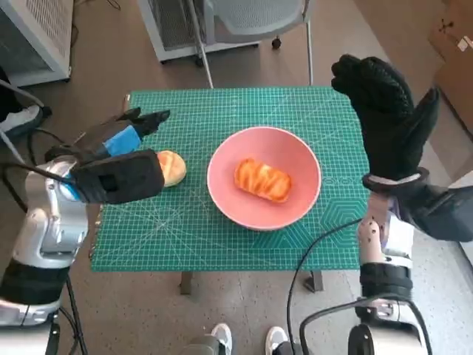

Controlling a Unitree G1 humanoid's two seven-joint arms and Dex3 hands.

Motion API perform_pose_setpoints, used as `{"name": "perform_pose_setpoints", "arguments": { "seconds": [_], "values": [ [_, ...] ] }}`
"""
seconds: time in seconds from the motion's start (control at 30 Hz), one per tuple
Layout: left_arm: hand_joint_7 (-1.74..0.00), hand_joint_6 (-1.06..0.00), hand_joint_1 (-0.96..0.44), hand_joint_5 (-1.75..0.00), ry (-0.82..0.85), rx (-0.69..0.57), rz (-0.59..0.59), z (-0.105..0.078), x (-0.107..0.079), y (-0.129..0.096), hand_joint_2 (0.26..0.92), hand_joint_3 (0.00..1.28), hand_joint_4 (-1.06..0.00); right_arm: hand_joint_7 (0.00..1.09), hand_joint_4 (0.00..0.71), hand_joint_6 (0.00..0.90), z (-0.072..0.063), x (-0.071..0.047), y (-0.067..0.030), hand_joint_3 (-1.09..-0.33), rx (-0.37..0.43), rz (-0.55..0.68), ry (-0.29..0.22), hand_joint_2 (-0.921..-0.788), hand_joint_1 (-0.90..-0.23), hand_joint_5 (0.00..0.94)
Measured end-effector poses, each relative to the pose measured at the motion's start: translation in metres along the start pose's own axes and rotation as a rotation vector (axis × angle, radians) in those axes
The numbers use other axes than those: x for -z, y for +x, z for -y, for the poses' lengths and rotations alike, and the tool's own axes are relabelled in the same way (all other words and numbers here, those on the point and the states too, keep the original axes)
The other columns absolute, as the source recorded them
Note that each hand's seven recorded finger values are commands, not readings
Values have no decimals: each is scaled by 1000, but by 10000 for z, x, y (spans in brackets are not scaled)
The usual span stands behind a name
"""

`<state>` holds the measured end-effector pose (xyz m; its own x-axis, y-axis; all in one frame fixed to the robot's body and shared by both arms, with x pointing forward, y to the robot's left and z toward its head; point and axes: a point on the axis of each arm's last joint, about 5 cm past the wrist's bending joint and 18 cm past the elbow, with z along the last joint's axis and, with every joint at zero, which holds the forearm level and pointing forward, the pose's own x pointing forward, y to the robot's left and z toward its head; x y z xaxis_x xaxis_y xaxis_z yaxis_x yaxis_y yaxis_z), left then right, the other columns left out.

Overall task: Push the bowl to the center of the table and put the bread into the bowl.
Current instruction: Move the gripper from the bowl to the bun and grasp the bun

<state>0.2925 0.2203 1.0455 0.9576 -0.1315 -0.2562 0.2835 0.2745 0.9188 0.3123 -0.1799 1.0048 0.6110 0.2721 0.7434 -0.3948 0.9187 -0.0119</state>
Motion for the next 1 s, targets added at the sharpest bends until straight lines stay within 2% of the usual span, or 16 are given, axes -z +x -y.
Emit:
{"name": "perform_pose_setpoints", "arguments": {
  "seconds": [0.6, 1.0],
  "values": [
    [-9, -189, 3, 1, 54, 93, -109, 250, 51, 460, 716, 5, 1, 2, 334, 384, 62, -25, -7, -608, 4, 1, -22, -921, -592, 0],
    [-27, -249, -5, -16, 141, 135, -199, 431, 12, 724, 720, 6, -47, 2, 334, 384, 78, -39, -11, -611, 13, 9, -32, -921, -584, 0]
  ]
}}
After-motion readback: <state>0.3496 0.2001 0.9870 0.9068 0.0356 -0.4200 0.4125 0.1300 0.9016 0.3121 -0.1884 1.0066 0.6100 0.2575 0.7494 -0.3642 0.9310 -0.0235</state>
